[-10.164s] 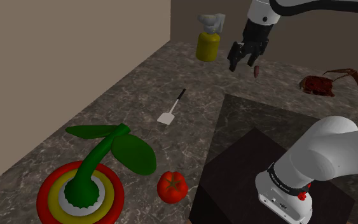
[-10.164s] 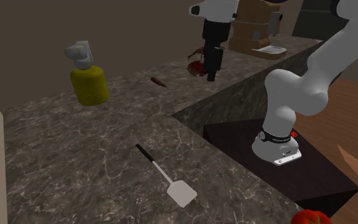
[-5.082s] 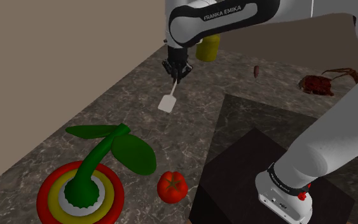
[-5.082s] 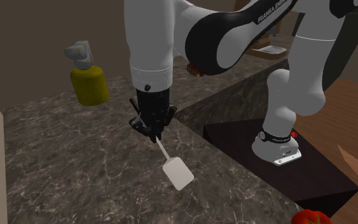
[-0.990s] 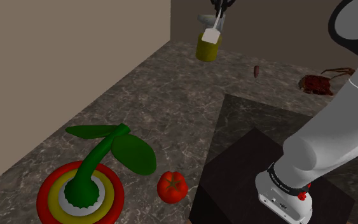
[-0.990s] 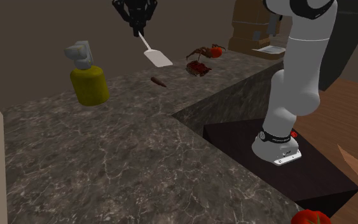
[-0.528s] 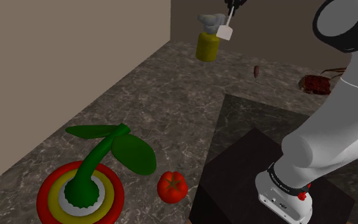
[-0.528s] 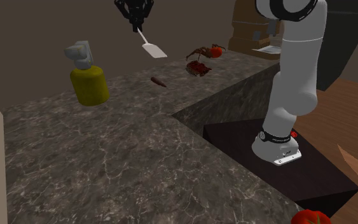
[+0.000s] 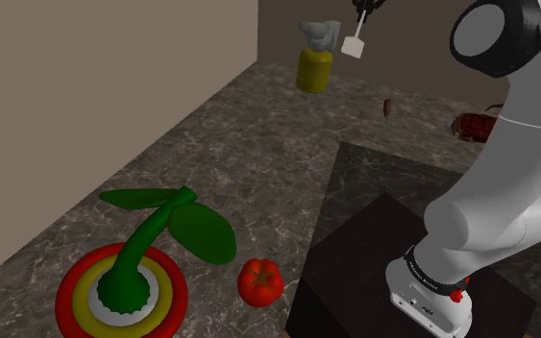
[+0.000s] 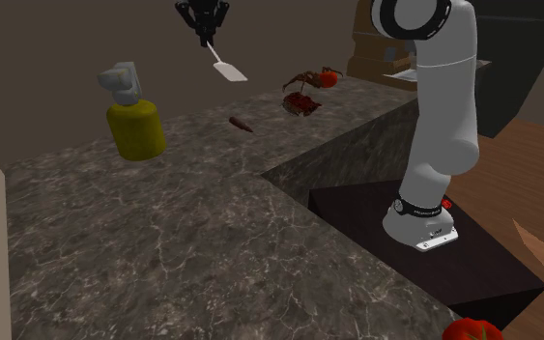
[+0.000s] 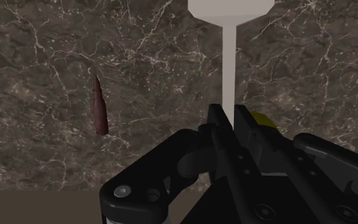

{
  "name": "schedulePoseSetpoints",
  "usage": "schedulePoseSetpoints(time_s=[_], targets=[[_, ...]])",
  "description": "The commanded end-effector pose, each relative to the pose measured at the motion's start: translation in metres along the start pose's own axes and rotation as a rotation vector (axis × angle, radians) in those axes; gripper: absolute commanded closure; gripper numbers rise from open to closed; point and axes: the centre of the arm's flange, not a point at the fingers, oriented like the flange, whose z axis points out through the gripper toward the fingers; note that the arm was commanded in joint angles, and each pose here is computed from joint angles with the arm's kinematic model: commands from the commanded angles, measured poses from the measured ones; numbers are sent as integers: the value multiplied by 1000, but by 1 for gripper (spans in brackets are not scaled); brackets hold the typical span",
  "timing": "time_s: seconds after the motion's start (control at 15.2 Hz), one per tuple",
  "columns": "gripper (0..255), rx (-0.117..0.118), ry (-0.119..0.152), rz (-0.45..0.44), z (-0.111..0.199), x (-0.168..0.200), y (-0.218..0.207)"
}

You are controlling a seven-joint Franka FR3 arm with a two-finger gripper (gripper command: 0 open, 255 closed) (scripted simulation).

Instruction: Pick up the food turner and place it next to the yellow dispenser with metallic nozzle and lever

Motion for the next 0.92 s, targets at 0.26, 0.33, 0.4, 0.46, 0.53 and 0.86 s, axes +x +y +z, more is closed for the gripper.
schedulePoseSetpoints(time_s=[0.26, 0.33, 0.4, 0.46, 0.53, 0.86], targets=[[255, 1, 1, 0, 31, -1, 0], [255, 1, 1, 0, 36, -1, 0], [255, 1, 1, 0, 42, -2, 0], [255, 1, 1, 0, 47, -2, 0], [255, 1, 1, 0, 52, -2, 0], [255, 1, 1, 0, 79, -4, 0]])
